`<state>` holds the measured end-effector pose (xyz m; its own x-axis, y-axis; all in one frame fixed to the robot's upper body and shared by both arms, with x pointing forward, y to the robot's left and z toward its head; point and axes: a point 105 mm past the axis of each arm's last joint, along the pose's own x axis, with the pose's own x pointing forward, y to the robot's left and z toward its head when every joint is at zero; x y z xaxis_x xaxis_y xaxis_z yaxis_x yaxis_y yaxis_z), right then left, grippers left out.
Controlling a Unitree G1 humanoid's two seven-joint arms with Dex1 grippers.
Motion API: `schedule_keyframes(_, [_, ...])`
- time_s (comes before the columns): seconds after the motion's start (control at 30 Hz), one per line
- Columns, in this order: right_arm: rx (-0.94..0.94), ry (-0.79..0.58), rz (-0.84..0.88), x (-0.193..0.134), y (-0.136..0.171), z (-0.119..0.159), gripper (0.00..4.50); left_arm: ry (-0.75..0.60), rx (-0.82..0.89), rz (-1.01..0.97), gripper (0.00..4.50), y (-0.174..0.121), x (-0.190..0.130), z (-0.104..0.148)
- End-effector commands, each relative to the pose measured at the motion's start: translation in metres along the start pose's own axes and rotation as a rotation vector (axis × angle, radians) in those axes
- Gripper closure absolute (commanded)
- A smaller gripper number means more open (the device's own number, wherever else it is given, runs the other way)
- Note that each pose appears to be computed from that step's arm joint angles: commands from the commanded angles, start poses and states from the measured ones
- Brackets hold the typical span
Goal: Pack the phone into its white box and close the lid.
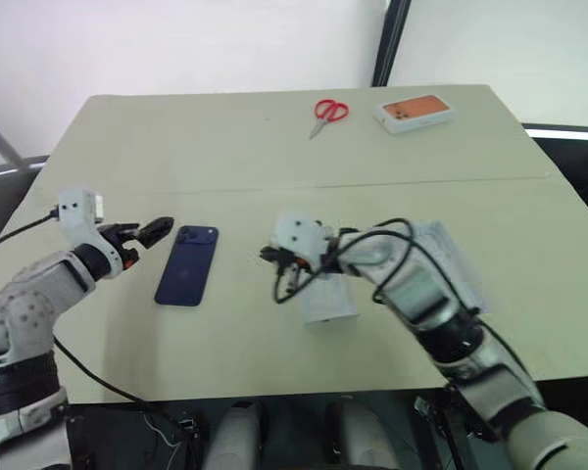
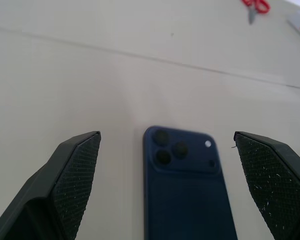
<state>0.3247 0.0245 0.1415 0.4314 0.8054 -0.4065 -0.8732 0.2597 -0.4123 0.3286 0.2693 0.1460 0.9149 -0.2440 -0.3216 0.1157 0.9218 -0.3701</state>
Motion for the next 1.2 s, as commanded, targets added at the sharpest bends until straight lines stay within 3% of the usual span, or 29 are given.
schedule_keyframes(0.03, [-0.07, 0.002, -0.038, 0.018, 0.001, 0.008, 4.42, 0.106, -0.06, 0.027, 0.0, 0.007, -0.006, -0.008])
schedule_keyframes(0.3, [-0.183, 0.053, -0.04, 0.048, 0.007, 0.003, 4.42, 0.365, -0.163, -0.051, 0.0, -0.005, -0.006, -0.045])
schedule_keyframes(0.5, [-0.241, 0.026, 0.03, 0.063, 0.024, 0.007, 4.42, 0.437, -0.208, -0.18, 0.0, -0.03, -0.003, -0.066])
schedule_keyframes(0.97, [-0.24, 0.015, 0.03, 0.068, 0.027, 0.006, 4.42, 0.458, -0.275, -0.336, 0.0, -0.065, 0.002, -0.087])
schedule_keyframes(1.2, [-0.219, 0.026, 0.008, 0.063, 0.021, 0.0, 4.42, 0.417, -0.317, -0.284, 0.0, -0.055, 0.005, -0.079])
